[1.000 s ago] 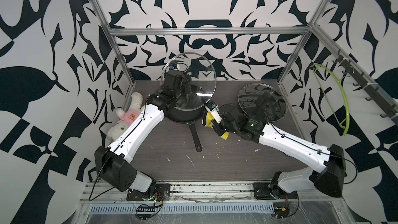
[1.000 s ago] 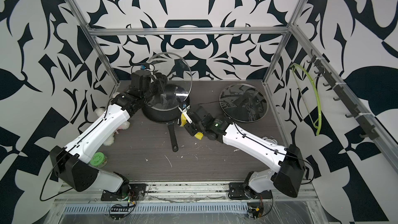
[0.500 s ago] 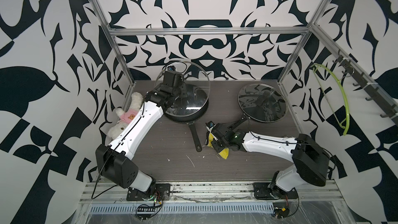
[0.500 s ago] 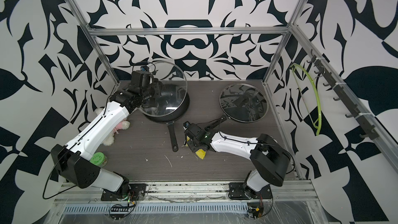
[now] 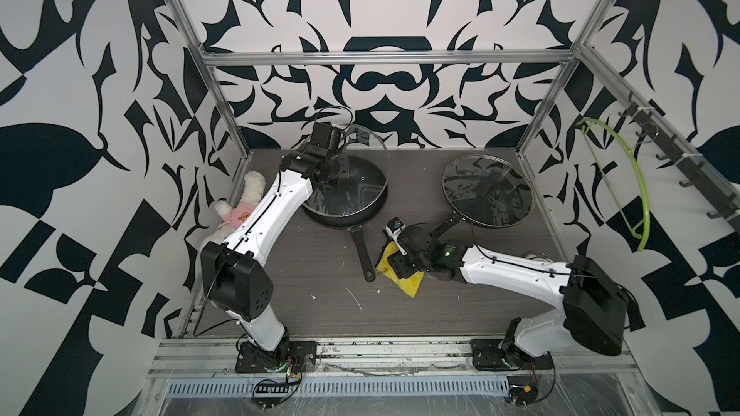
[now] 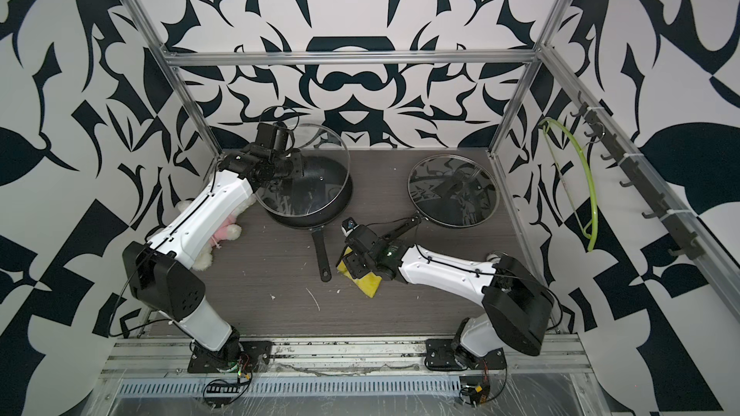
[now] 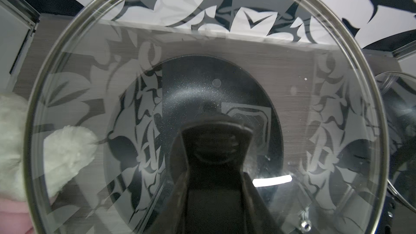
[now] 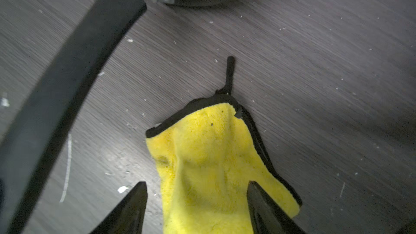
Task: Wipe the pot lid with a cloth
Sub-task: Place the cleaning item at the center of the board, then place the pot lid on the cooking pot, then adjust the cooking pot at the center of the board.
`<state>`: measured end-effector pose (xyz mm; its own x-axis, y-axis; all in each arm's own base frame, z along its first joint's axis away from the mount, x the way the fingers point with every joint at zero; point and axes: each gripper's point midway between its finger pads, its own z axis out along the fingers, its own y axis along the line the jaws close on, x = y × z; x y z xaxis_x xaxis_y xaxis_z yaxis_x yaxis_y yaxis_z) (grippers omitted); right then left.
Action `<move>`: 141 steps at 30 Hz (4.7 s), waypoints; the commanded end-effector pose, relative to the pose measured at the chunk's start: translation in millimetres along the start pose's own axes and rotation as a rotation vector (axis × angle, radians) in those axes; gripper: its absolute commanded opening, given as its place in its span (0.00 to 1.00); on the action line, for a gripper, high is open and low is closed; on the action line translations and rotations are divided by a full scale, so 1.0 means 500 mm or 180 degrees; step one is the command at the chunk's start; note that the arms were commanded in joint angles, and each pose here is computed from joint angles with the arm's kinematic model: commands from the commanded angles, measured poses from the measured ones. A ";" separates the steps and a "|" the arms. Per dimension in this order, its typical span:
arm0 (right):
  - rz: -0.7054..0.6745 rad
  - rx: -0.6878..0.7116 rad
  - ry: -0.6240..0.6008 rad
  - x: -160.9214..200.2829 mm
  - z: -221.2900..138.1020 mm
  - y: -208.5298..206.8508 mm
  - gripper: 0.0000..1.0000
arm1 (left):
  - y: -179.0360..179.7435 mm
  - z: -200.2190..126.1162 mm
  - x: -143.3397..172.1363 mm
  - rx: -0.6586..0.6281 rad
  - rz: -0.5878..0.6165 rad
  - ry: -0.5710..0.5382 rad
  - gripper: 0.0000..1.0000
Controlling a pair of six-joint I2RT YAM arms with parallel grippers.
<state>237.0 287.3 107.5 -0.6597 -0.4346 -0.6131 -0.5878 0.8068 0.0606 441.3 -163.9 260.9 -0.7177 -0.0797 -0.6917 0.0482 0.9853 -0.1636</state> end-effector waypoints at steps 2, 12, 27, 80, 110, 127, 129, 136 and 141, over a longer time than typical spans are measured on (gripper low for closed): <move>0.0013 -0.0338 -0.0265 -0.046 -0.067 0.036 0.78 | -0.006 -0.017 -0.073 0.0108 -0.0006 -0.0230 0.00; 0.0103 -0.0292 -0.1162 -0.152 -0.191 0.015 0.81 | -0.004 0.078 -0.027 0.0003 0.0142 0.0237 0.00; 0.0188 0.0325 -0.1613 -0.202 -0.263 -0.072 0.83 | -0.009 0.158 0.042 -0.0006 0.0237 0.0630 0.00; 0.0557 0.0477 -0.1603 -0.200 -0.251 -0.124 0.80 | 0.060 0.166 0.105 -0.0295 0.0573 0.0947 0.09; 0.2201 0.2446 -0.1437 -0.196 -0.320 -0.626 0.92 | -0.344 -0.118 0.116 0.1680 0.1612 -0.1152 0.99; 0.2918 0.2921 -0.0758 -0.153 -0.140 -0.817 0.71 | -0.435 -0.137 0.281 0.2205 0.1990 -0.0981 0.99; 0.3000 0.2909 -0.0690 -0.147 -0.127 -0.819 0.68 | -0.433 -0.136 0.279 0.2183 0.1988 -0.0987 0.99; 0.3291 0.2671 -0.0669 -0.138 -0.104 -0.811 0.60 | -0.424 -0.125 0.282 0.2071 0.2054 -0.0971 0.99; 0.3282 0.2586 -0.0526 -0.134 -0.120 -0.805 0.61 | -0.416 -0.123 0.280 0.1996 0.2093 -0.0990 0.99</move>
<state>493.8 -34.5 156.2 -0.5299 0.5026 -0.6830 0.6340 0.7698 0.0746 287.4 -373.8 246.1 -0.2114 0.3131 -0.9259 0.8087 0.5880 0.0142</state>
